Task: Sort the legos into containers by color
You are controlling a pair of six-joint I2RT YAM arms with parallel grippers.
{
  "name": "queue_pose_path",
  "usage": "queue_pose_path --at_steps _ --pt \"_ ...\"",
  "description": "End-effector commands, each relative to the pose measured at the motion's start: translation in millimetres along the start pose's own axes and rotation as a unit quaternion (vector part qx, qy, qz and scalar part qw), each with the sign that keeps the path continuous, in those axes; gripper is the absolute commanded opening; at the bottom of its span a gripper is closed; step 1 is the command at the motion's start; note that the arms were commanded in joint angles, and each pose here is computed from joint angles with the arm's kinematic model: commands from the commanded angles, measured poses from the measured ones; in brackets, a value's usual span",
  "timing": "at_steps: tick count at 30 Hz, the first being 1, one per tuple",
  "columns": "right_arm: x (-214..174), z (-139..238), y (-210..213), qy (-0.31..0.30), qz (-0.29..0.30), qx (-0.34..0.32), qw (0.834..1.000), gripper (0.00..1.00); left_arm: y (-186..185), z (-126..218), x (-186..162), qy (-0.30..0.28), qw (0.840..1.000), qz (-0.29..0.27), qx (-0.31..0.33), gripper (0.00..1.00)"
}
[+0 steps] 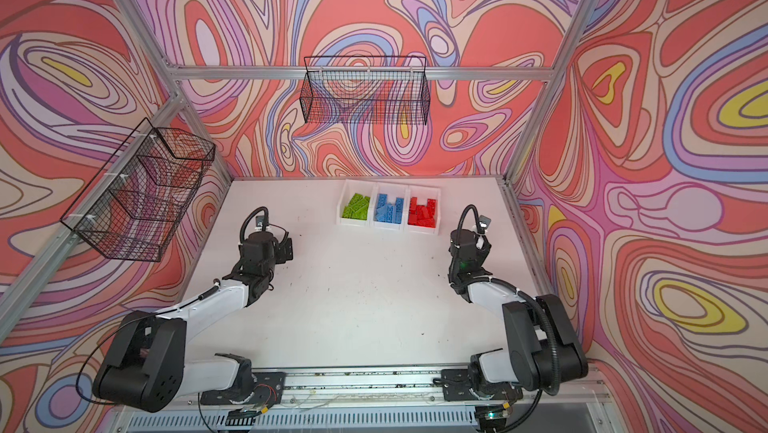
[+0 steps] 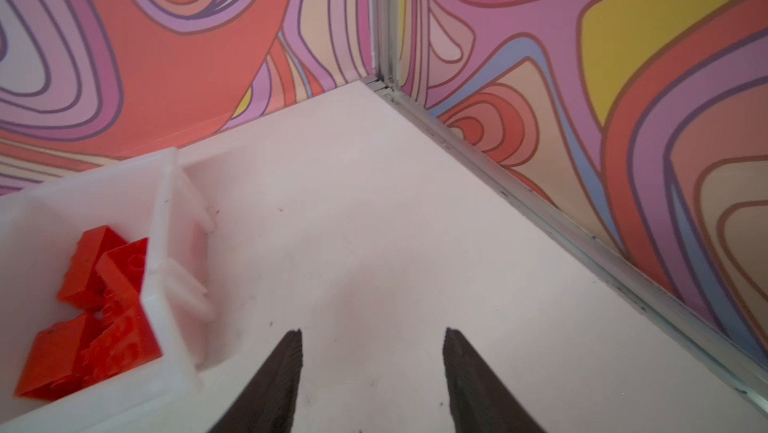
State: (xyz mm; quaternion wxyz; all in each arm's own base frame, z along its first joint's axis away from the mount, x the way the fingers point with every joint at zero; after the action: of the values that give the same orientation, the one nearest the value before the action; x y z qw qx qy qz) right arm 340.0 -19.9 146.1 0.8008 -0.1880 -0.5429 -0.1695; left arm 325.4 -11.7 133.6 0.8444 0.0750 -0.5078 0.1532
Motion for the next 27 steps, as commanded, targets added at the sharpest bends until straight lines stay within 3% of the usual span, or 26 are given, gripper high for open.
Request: queue_pose_path --at_steps 1,4,7,10,12,14,18,19,21,24,25,26,27 --pt "8.2 -6.7 -10.9 -0.046 -0.014 -0.046 0.998 0.58 8.1 5.1 28.3 -0.089 0.996 0.018 0.020 1.00" --pt "-0.1 -5.5 -10.5 -0.064 0.002 -0.034 0.997 0.59 6.5 -1.5 26.0 -0.112 0.993 -0.009 0.017 1.00" --pt "-4.3 -1.1 -13.3 -0.100 0.010 -0.022 0.995 0.59 8.2 -14.0 16.3 -0.093 0.996 -0.004 0.016 1.00" --pt "-2.9 -1.1 -9.0 -0.124 0.016 0.008 0.992 0.61 6.5 -24.1 3.9 -0.109 0.994 -0.010 0.007 1.00" --pt "-7.9 -6.6 -1.3 -0.128 0.029 0.030 0.991 0.62 7.7 -24.3 2.3 -0.078 0.997 -0.002 0.000 1.00" --pt "-9.2 -12.9 10.3 -0.108 0.048 0.064 0.991 0.63 7.7 -22.9 1.4 -0.102 0.995 0.000 -0.022 1.00" --pt "-13.3 -19.6 23.9 -0.106 0.072 0.110 0.986 0.64 10.4 -23.7 -11.1 -0.085 0.994 0.016 -0.064 1.00" --pt "-19.5 -20.5 24.7 -0.102 0.074 0.114 0.985 0.65 10.8 -26.3 -10.5 -0.110 0.991 0.016 -0.069 1.00" --pt "-21.2 -19.8 21.9 -0.108 0.067 0.112 0.986 0.66 11.5 -28.5 -12.0 -0.073 0.995 0.019 -0.059 1.00" --pt "-21.0 -20.9 21.5 -0.107 0.067 0.112 0.986 0.68 11.3 -33.3 -11.3 -0.075 0.995 0.019 -0.066 1.00" --pt "-20.2 -20.5 21.1 -0.111 0.066 0.111 0.985 0.71 11.7 -32.8 -11.7 -0.058 0.996 0.020 -0.065 1.00" --pt "-19.9 -20.3 20.7 -0.114 0.067 0.108 0.985 0.90 11.5 -33.2 -9.6 -0.069 0.995 0.021 -0.066 1.00" --pt "-20.1 -20.4 20.5 -0.111 0.068 0.109 0.986 0.98 11.8 -33.2 -9.3 -0.085 0.994 0.020 -0.067 1.00"
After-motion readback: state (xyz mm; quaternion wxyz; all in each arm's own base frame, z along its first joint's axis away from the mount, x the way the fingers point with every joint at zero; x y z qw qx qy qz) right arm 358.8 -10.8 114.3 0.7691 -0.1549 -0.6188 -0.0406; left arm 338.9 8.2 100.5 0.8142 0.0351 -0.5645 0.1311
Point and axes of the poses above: each gripper's point midway between its finger pads, its own z axis back along the fingers, its own y axis along the line the jaws close on, x = y × z, the point moved 5 cm from there along z, back along the fingers, and after that the axes turned 12 degrees about z, right-handed, at the moved point
